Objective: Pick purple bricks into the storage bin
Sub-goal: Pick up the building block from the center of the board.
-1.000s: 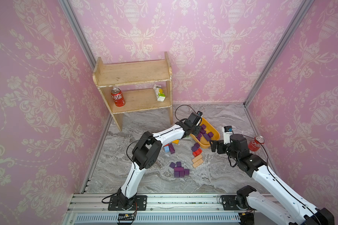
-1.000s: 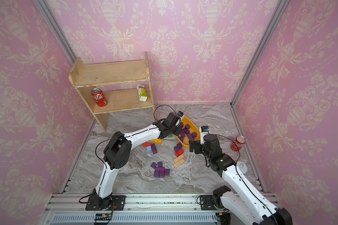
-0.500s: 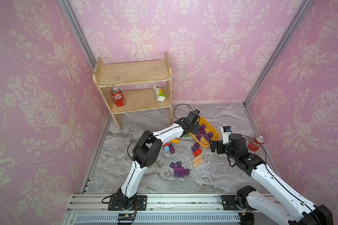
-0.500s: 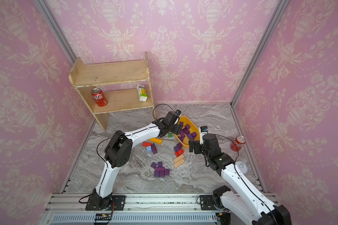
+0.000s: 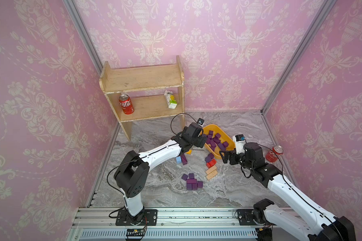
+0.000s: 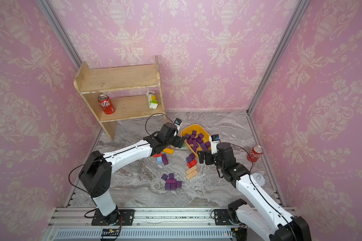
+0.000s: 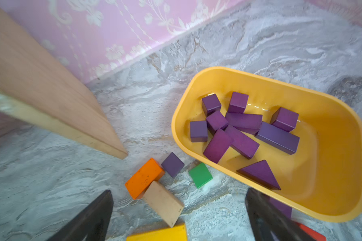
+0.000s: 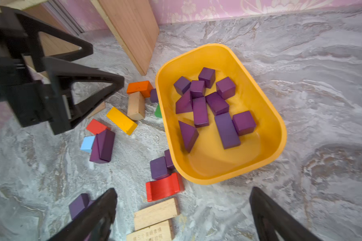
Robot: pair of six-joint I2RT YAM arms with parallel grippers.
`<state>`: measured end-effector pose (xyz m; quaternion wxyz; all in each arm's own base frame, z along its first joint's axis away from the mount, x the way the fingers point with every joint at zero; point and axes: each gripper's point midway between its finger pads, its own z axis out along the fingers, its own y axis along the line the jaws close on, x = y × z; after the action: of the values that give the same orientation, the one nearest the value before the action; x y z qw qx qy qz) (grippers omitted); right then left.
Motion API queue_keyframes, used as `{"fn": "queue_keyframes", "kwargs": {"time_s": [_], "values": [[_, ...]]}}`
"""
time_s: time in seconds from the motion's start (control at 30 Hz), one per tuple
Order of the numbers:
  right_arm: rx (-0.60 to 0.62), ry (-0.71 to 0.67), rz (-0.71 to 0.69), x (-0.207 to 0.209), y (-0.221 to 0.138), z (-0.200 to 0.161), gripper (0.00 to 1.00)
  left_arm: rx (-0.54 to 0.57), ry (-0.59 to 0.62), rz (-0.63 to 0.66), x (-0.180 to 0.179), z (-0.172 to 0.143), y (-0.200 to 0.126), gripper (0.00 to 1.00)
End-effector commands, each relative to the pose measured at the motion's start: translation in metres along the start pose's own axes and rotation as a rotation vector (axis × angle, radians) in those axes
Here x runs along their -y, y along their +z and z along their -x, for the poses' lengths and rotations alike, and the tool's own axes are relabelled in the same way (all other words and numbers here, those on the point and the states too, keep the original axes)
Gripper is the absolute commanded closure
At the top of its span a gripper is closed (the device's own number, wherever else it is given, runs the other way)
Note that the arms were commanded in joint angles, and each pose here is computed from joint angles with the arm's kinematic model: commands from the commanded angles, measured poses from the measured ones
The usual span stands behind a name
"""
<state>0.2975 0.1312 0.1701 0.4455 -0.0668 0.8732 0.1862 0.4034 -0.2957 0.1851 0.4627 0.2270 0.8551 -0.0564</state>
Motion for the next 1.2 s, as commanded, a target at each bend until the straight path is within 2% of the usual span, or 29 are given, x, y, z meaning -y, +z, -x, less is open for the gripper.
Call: {"fn": "queue_keyframes", "kwargs": {"time_s": [0.0,0.17,0.33,0.67,0.83,0.97,1.07,1.17], "values": [[-0.036,0.002,0.098,-0.029,0.016,-0.003,0.0,0.011,0.028,0.103,-0.026,-0.012,-0.024,0.01],[-0.146,-0.119,0.134,-0.075,0.047,-0.015,0.0,0.005,-0.005,0.2,-0.057,-0.05,-0.051,0.01],[-0.233,-0.145,0.208,-0.116,0.075,-0.023,0.09,-0.001,-0.167,0.217,-0.093,-0.091,-0.062,0.01],[-0.437,-0.23,0.22,-0.15,0.1,-0.07,0.24,-0.03,-0.241,0.259,-0.129,-0.143,-0.065,0.01],[-0.515,-0.261,0.168,-0.147,0.094,-0.09,0.27,0.017,-0.245,0.232,-0.127,-0.149,-0.068,0.01],[-0.564,-0.27,0.14,-0.144,0.085,-0.103,0.29,0.083,-0.241,0.128,-0.111,-0.142,-0.073,0.01],[-0.597,-0.275,0.136,-0.145,0.082,-0.115,0.31,0.172,-0.222,0.038,-0.097,-0.131,-0.079,0.01],[-0.621,-0.27,0.137,-0.148,0.081,-0.124,0.35,0.203,-0.22,0.021,-0.094,-0.131,-0.081,0.01]]}}
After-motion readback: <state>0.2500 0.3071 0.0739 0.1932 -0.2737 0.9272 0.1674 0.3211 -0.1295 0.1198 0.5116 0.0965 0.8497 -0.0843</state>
